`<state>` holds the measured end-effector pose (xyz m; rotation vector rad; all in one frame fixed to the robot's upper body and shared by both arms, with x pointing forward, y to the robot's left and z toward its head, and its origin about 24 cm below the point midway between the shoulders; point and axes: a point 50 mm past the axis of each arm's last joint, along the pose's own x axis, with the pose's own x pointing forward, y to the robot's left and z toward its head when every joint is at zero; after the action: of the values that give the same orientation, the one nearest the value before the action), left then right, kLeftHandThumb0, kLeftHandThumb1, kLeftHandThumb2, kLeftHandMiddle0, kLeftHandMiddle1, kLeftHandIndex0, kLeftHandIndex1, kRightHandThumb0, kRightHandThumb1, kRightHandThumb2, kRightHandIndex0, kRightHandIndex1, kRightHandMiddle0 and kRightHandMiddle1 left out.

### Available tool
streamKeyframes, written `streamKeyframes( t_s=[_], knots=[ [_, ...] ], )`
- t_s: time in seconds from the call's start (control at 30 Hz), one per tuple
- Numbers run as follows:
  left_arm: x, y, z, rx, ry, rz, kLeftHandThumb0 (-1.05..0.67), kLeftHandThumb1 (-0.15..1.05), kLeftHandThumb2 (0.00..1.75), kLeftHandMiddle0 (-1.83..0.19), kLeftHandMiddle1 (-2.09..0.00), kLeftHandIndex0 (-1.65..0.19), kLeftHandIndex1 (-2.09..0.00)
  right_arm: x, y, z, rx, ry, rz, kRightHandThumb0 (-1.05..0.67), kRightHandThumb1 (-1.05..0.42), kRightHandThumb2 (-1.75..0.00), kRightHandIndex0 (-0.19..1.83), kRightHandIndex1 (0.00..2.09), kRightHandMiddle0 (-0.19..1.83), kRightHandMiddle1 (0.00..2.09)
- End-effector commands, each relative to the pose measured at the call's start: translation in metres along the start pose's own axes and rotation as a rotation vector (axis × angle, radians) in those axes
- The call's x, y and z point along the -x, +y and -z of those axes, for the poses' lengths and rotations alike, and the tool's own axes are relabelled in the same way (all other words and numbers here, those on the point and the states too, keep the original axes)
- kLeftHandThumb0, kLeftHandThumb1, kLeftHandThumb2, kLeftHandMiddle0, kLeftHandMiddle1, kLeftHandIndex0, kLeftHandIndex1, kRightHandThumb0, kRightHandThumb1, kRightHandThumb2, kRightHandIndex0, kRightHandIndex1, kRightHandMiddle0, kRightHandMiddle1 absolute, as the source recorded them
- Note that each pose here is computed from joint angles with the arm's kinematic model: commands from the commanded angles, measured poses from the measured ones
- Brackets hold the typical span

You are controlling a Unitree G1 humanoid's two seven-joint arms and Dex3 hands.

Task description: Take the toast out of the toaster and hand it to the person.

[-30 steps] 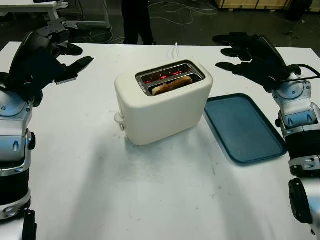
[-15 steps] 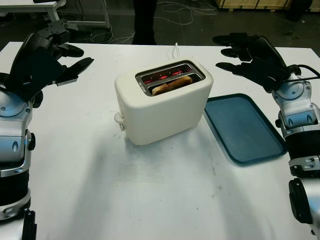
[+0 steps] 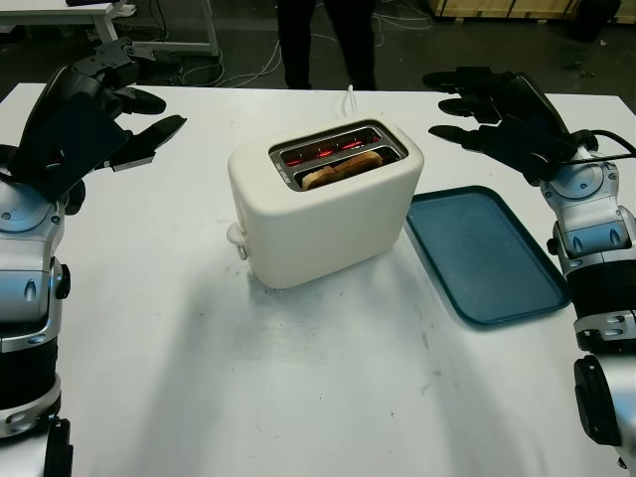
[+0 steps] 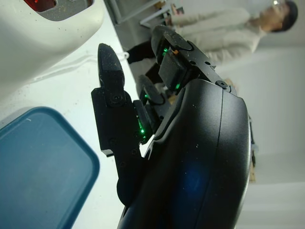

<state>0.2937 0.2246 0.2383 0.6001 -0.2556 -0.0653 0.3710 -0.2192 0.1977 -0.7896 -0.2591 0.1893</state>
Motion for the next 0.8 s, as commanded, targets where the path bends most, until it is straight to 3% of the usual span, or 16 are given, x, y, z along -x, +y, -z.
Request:
streamKeyframes(
  t_s=[0.0,0.77],
  knots=[
    [0.0012,0.0006,-0.0003,-0.006,-0.012,0.0,-0.33,0.79,0.48,-0.14,-1.06,-0.29,-0.68,0.0023,-0.0022,-0.0004,0.006,-0.008,0.009,-0.34,-0.92,-0.14,0.64,0.0,0.57,0.0],
    [0.0011,-0.0006,-0.0004,-0.008,-0.004,0.008,-0.31,0.8,0.47,-0.12,-1.06,-0.27,-0.7,0.0027,-0.0013,0.002,0.037,-0.005,0.001,-0.37,-0.92,-0.15,0.65,0.01,0.58,0.01]
  ],
)
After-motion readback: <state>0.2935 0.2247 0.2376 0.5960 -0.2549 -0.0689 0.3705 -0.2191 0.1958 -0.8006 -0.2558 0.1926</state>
